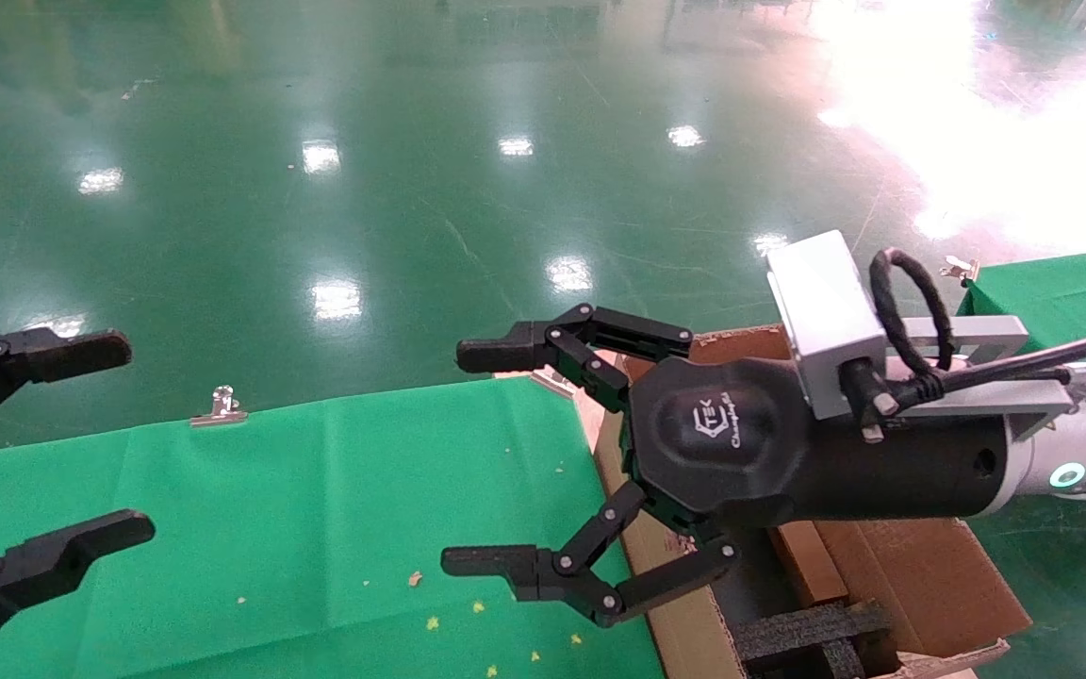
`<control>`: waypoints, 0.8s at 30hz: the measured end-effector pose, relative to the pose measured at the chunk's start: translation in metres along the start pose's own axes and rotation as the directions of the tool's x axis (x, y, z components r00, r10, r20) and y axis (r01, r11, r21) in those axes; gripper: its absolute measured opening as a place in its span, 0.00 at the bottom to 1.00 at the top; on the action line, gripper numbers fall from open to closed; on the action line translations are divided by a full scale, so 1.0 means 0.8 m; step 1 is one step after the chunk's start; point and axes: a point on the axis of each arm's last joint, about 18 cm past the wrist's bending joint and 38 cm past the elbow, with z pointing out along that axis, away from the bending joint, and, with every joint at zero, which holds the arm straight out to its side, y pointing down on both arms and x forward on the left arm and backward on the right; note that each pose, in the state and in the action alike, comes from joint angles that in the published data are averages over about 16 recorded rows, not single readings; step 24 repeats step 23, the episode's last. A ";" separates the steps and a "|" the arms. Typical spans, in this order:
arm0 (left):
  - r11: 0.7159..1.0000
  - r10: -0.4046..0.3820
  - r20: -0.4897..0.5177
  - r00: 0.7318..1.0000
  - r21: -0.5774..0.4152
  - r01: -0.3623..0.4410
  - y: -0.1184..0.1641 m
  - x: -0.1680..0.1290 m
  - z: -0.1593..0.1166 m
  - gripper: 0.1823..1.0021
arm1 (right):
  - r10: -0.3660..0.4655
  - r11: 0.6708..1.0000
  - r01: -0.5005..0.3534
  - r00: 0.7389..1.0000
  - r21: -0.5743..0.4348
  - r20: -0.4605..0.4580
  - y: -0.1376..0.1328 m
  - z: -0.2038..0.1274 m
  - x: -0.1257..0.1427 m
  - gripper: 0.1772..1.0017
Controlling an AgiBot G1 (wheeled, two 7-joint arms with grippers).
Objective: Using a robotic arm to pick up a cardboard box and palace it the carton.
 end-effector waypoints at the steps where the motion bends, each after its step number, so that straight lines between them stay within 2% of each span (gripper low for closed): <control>1: 1.000 0.000 0.000 1.000 0.000 0.000 0.000 0.000 0.000 1.00 | 0.001 1.000 -0.001 1.000 -0.001 0.000 0.000 0.000 0.000 1.00; 24: 1.000 0.000 0.000 1.000 0.000 0.000 0.000 0.000 0.000 1.00 | 0.011 1.000 -0.011 1.000 -0.020 -0.001 0.001 0.004 0.004 1.00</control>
